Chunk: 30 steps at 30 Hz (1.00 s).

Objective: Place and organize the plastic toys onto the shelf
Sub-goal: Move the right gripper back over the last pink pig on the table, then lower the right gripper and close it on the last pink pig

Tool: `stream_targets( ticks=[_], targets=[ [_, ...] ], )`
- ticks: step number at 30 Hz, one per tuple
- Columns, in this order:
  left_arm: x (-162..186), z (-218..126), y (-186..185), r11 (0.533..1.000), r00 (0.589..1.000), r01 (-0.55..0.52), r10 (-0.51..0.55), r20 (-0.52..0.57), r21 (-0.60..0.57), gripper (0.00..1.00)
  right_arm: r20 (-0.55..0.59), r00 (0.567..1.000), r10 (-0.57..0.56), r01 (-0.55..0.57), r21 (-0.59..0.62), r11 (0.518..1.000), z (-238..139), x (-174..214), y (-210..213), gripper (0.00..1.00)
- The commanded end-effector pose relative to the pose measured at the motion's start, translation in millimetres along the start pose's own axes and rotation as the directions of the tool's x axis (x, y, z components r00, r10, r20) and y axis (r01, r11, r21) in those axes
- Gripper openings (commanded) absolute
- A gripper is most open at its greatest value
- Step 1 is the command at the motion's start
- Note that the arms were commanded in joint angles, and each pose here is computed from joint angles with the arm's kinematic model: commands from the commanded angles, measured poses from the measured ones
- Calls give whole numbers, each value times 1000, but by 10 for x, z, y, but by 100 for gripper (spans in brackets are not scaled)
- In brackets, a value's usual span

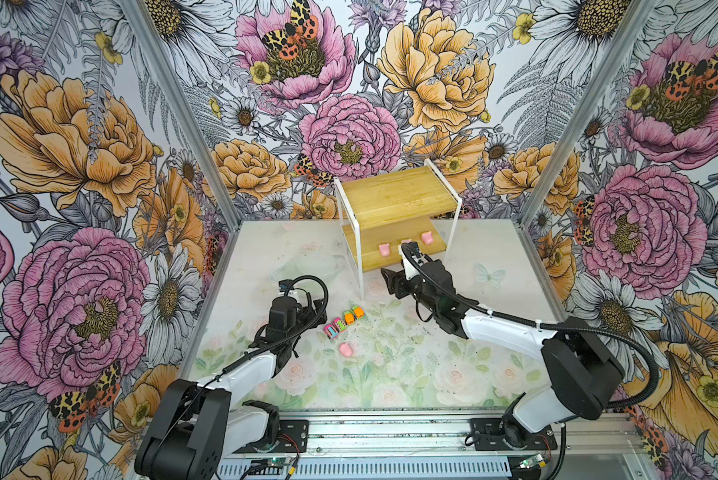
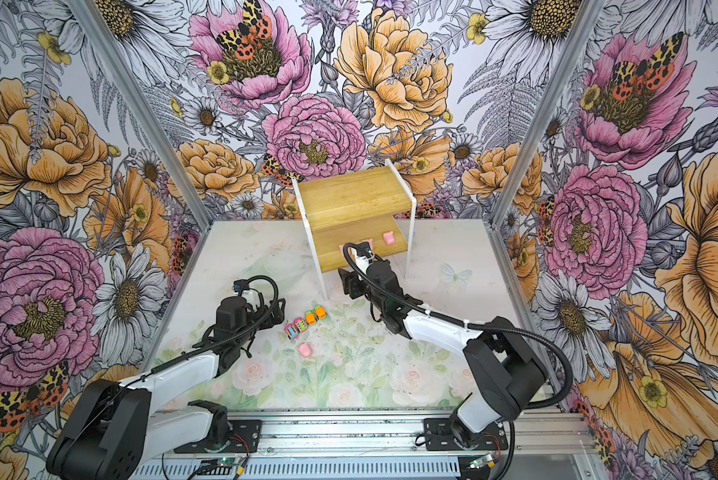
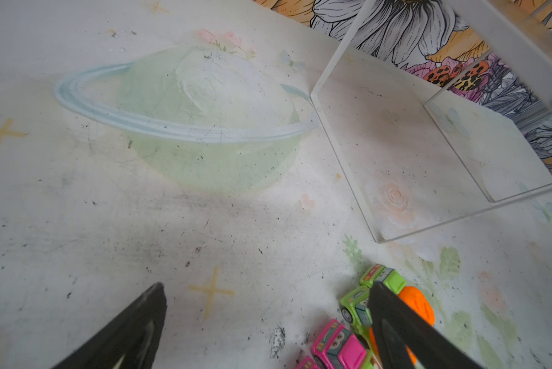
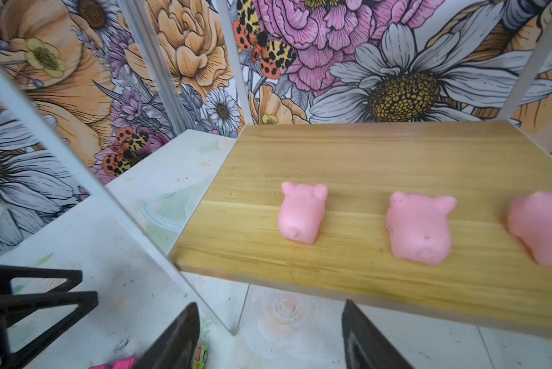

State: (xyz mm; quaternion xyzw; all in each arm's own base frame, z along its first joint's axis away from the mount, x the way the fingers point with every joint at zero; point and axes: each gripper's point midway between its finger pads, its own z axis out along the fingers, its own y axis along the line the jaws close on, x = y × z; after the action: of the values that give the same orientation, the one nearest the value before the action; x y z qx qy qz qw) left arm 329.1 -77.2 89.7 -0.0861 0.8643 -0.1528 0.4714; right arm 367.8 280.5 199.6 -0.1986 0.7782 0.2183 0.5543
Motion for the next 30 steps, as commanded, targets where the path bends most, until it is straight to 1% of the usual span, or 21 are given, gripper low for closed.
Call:
stream_targets(
  ticks=[1, 4, 7, 10, 14, 21, 30],
  targets=[
    [-110, 12, -7, 1000, 1000, 13, -13, 19, 1, 99, 3, 993, -121, 120, -146, 982, -287, 205, 217, 71],
    [-108, 14, -13, 1000, 1000, 14, -14, 17, 3, 99, 11, 984, -176, 175, -213, 961, -494, 569, 332, 71],
    [-105, 12, -2, 1000, 1000, 16, -16, 17, 0, 99, -20, 978, -208, 195, -269, 943, -592, 995, 521, 71],
    [-101, 11, 3, 1000, 1000, 20, -20, 17, -2, 99, -61, 965, -254, 217, -355, 909, -635, 1415, 869, 71],
    [-101, 12, 7, 1000, 1000, 23, -23, 17, -5, 99, -35, 959, -280, 245, -391, 887, -597, 1727, 1166, 71],
    [-96, 13, 5, 1000, 1000, 25, -25, 14, -4, 99, 4, 963, -269, 242, -446, 862, -371, 1877, 1554, 71],
    [-97, 18, 21, 1000, 1000, 26, -26, 13, -12, 99, -6, 969, -248, 213, -493, 844, -139, 1942, 1760, 66]
  ],
)
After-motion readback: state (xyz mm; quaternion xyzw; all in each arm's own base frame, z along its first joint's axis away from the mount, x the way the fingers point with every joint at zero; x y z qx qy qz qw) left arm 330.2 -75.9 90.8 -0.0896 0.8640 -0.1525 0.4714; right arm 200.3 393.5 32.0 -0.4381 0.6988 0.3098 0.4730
